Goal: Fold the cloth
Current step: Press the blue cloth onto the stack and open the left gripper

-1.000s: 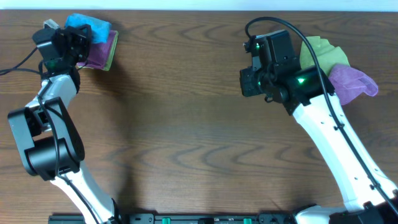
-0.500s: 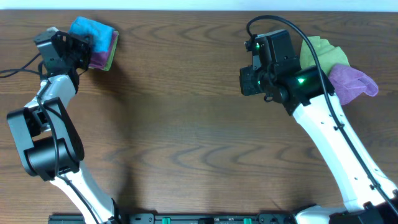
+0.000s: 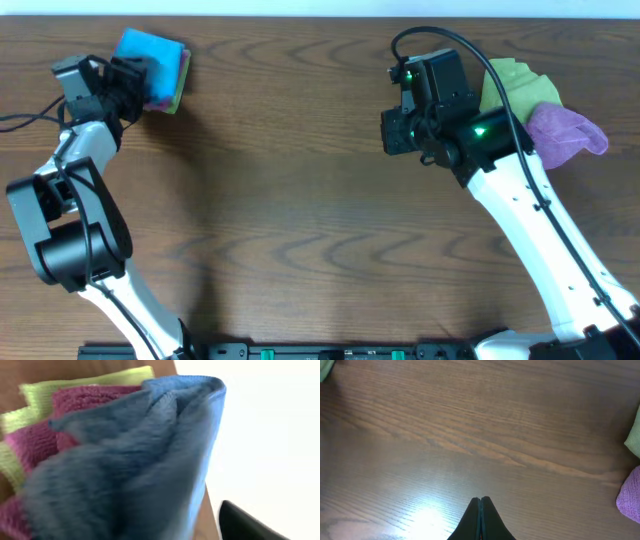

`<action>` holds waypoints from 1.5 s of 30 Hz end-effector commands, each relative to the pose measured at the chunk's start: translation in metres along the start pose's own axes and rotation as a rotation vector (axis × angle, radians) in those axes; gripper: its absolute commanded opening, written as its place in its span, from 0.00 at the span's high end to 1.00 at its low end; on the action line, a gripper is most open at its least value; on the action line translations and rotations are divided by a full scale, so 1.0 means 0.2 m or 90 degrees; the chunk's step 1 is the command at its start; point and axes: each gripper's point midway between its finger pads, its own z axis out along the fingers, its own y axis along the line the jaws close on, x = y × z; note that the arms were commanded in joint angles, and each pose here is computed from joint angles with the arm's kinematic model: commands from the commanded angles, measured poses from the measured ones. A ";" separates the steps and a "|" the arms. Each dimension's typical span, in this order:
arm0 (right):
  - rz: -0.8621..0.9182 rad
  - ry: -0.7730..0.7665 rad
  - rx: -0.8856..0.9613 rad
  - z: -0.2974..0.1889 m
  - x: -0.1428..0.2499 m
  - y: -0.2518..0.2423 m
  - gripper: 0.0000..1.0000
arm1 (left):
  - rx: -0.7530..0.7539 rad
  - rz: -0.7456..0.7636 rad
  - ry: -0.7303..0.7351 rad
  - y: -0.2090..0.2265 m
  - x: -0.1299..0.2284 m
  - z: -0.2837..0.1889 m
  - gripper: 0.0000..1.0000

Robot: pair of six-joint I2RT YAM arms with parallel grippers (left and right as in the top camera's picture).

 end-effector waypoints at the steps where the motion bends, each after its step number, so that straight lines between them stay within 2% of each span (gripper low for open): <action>1: 0.005 -0.023 -0.001 -0.04 -0.04 0.01 0.98 | -0.001 -0.005 -0.001 0.02 -0.06 -0.02 0.05; 15: 0.005 -0.027 -0.002 -0.04 -0.05 0.02 0.99 | 0.051 -0.025 0.076 0.00 -0.04 -0.09 0.05; 18: 0.005 -0.027 -0.003 -0.04 -0.05 0.02 0.99 | 0.038 -0.026 0.086 0.02 -0.04 -0.14 0.05; 26: 0.000 -0.025 -0.013 -0.04 -0.05 0.04 0.99 | -0.080 0.079 0.026 0.11 -0.17 -0.42 0.04; 29: -0.008 -0.025 -0.019 -0.04 -0.04 0.08 0.99 | -0.091 0.120 0.023 0.08 -0.19 -0.55 0.05; 35: -0.025 -0.056 -0.001 -0.18 -0.04 0.09 0.98 | -0.146 0.293 0.005 -0.05 -0.13 -0.88 0.05; 37: -0.022 -0.087 0.026 -0.29 -0.05 0.04 0.83 | -0.140 0.339 0.014 -0.09 -0.09 -0.94 0.04; 39: -0.017 -0.119 0.048 -0.42 -0.05 -0.01 0.63 | -0.121 0.361 0.039 -0.12 -0.03 -0.97 0.04; 42: -0.014 -0.162 0.087 -0.65 0.00 -0.11 0.43 | -0.094 0.411 0.071 -0.18 0.07 -1.00 0.00; 43: -0.012 -0.170 0.094 -0.70 0.02 -0.13 0.37 | -0.091 0.430 0.074 -0.20 0.09 -1.01 0.05; 44: -0.010 -0.177 0.102 -0.76 0.05 -0.15 0.29 | -0.084 0.451 0.075 -0.23 0.11 -1.01 0.05; 45: -0.008 -0.182 0.107 -0.81 0.08 -0.17 0.12 | -0.073 0.473 0.076 -0.27 0.14 -1.02 0.04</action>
